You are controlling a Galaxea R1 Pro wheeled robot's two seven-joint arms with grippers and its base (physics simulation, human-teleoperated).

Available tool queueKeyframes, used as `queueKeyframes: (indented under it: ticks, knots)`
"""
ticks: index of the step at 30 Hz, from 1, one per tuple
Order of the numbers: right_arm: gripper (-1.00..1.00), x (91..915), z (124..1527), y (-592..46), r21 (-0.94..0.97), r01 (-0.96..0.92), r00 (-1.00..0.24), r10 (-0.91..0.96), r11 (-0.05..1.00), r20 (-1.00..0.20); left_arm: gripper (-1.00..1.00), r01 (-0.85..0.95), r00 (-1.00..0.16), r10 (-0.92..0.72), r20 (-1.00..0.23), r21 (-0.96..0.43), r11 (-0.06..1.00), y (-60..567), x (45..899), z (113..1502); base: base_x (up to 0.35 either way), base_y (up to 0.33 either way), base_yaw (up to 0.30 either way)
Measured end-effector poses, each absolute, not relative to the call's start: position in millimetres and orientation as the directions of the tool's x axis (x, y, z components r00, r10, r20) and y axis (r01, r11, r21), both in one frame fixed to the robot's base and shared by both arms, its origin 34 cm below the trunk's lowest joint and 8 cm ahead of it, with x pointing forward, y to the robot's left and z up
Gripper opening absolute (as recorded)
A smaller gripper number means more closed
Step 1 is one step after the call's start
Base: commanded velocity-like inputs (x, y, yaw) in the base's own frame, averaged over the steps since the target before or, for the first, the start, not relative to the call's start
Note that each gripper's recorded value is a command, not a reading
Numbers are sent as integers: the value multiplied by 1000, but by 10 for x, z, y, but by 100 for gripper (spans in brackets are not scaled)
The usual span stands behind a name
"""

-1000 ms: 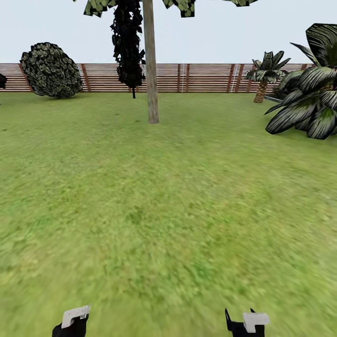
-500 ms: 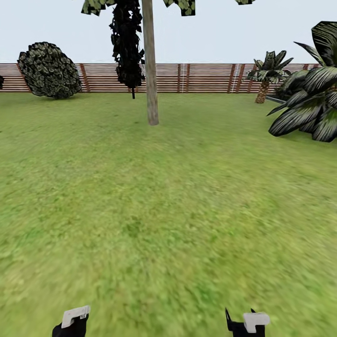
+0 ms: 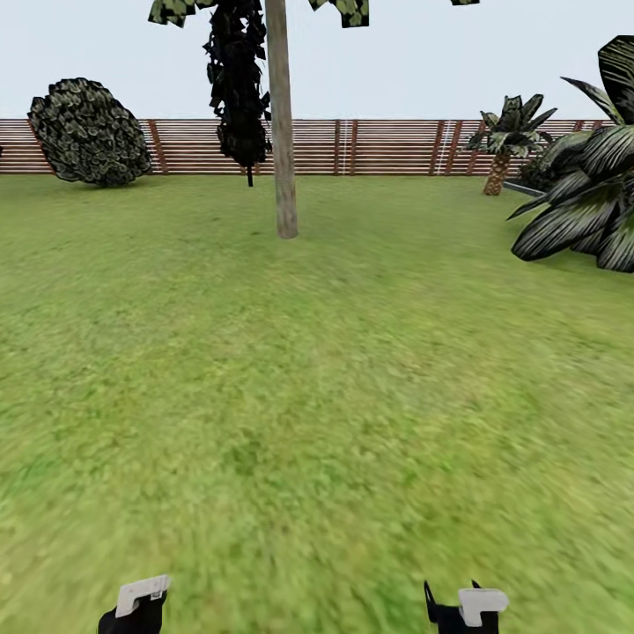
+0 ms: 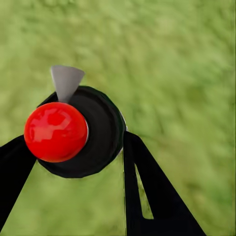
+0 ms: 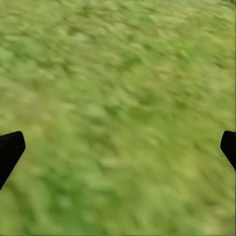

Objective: In the garden, pick up the pesticide atomizer on the floor and spray pesticide onto both trees until each tree trunk is fully covered.

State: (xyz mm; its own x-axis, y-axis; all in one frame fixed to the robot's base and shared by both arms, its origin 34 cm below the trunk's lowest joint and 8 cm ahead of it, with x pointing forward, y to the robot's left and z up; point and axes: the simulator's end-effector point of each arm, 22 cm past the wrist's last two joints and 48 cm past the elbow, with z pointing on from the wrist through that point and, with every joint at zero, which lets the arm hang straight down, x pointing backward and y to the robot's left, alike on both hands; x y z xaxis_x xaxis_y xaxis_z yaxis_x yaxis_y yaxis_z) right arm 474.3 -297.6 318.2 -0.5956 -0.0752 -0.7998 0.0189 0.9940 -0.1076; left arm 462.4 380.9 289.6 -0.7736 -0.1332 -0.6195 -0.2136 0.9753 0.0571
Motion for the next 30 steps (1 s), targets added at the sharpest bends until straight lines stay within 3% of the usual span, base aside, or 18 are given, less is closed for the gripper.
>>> queueKeyframes:
  ticks: [30]
  knots:
    - [100,4743,3182,-2976,-108,19,-596,-75,994,-800,-100,-213,-774,-132,-619,58,975,3809,4622,2894,339,0,0]
